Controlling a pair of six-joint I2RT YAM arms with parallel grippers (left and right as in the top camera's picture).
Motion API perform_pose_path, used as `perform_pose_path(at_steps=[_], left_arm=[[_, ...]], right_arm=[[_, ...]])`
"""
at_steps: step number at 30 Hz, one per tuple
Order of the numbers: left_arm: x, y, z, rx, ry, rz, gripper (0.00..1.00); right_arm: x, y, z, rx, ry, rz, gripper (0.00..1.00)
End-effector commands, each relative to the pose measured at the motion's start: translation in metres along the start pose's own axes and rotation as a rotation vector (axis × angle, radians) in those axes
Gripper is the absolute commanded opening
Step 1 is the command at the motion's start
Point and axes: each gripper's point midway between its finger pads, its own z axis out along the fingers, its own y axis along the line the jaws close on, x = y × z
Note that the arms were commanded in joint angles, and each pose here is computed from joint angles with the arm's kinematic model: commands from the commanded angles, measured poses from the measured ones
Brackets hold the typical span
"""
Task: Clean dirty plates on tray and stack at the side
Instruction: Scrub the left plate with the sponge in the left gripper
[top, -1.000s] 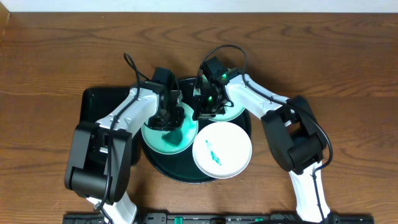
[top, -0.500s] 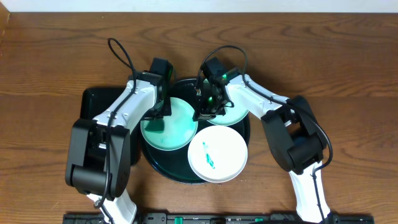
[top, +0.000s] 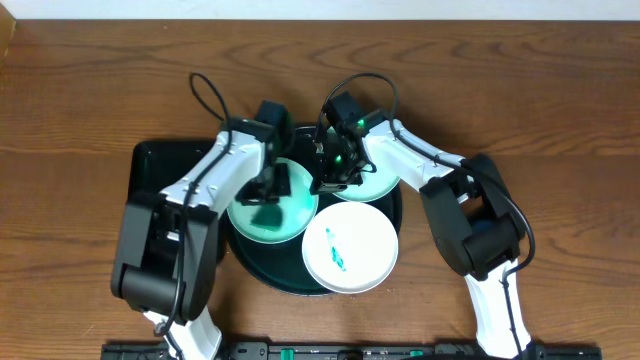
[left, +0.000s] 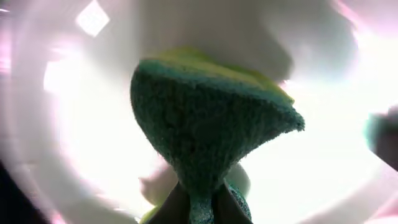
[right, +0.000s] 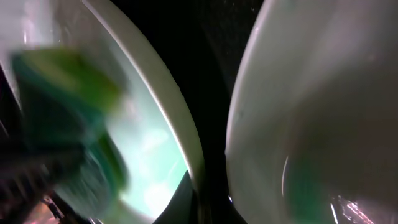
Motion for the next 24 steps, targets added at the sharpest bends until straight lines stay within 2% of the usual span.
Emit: perform_pose_path(at_steps=[1,6,13,18,24], left_arm=[[0.012,-0.024,0.005,0.089,0.054,0.061,0.07],[-0.010,-0.024,0.004,0.091,-0.029,-0.022,0.07],[-0.052,0.036,-0.009,-0.063,-0.166,-0.189,0.07],[-0.072,0.060,-0.050,-0.058,-0.223,-0.258,0.07],[-0.072,0.081,-0.105,-0.044,-0.281,-0.290,0.07]], right_arm=[[0.004,-0.022,0.010,0.055,0.016,0.039,0.01],[0.004,-0.022,0.010,0.055,0.016,0.039,0.01],[0.005,-0.022,0.010,0.057,0.020,0.034,0.01],[0.006,-0.022,0.010,0.057,0.021,0.023,0.01],[0.004,-0.021,0.006,0.071,0.009,0.019,0.01]])
